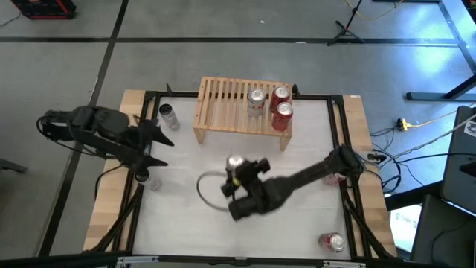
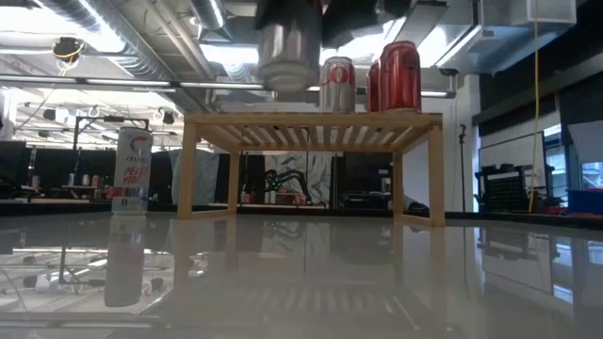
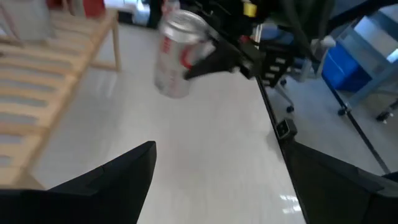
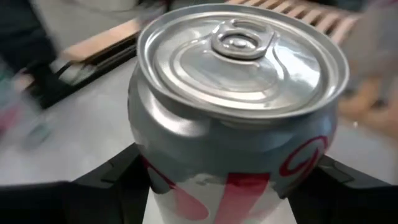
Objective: Place canned beverage on shelf
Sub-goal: Put the silver soda can on the shelf aligned with the other silver soda can
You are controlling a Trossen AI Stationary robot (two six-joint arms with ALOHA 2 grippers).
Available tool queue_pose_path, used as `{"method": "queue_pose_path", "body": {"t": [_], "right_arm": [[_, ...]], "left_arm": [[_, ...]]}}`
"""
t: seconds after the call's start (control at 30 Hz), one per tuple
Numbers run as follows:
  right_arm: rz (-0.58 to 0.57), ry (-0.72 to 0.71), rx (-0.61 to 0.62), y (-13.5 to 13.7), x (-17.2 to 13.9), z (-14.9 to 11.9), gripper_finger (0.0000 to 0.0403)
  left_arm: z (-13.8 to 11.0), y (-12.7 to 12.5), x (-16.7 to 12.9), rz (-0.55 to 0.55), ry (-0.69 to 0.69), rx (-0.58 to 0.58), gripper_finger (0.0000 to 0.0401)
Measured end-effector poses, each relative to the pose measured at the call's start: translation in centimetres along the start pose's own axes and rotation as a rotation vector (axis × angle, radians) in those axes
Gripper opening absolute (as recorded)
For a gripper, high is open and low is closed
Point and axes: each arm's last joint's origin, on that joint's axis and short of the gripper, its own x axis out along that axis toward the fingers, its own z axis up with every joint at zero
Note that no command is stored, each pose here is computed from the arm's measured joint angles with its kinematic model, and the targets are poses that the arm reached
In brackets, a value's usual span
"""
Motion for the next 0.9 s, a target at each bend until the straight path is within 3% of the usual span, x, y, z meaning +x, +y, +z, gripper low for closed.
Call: {"method": "queue_pose_path", "body": {"t": [0.23, 0.53, 0.9], "right_arm": [[-0.169, -0.012, 0.026, -3.0, 1.4, 4.4, 0.0273], [-0.291, -0.016, 0.096, -6.0, 4.2, 7.3, 0.0273], [-0.4, -0.02, 0.216, -7.7, 7.5, 6.4, 0.0273]], "left_arm": [[-0.4, 0.5, -2.1, 0.028, -0.086, 0.045, 0.0348], [-0.4, 0.5, -2.4, 0.035, -0.102, 0.052, 0.0348], [-0.4, 0.7, -2.4, 0.082, -0.115, 0.033, 0.0348]]}}
